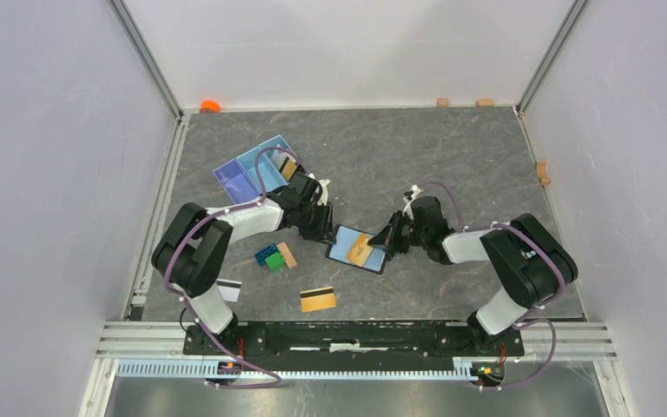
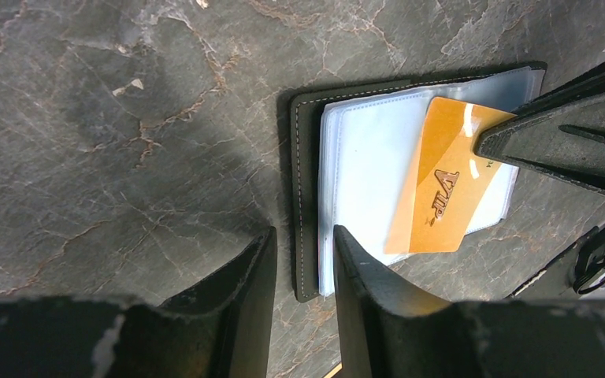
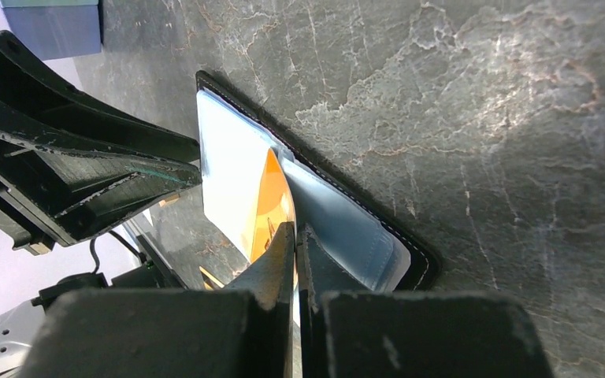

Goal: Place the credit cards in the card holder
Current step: Insert the credit card into the card holder.

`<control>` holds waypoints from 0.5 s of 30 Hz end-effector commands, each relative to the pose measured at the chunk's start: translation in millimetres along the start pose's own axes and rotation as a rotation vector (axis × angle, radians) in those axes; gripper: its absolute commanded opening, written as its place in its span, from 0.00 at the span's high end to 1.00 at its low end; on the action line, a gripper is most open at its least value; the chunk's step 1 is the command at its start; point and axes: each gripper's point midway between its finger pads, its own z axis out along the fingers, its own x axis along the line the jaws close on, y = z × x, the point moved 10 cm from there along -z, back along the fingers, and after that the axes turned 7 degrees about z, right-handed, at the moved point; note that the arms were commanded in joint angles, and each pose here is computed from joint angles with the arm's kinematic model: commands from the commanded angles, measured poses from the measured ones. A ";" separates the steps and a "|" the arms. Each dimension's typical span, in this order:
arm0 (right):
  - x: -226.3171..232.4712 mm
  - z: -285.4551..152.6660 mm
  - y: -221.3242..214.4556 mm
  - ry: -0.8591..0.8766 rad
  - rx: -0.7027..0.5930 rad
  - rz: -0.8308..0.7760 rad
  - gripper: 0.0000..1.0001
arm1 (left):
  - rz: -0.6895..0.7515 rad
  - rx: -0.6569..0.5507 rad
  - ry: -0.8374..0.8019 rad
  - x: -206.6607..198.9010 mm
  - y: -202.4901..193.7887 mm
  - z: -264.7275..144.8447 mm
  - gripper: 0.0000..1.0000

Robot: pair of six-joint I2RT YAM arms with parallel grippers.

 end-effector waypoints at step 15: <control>-30.9 8.1 -8.9 -0.221 0.112 -0.034 1.00 | -0.008 0.004 -0.028 -5.5 6.2 2.6 0.63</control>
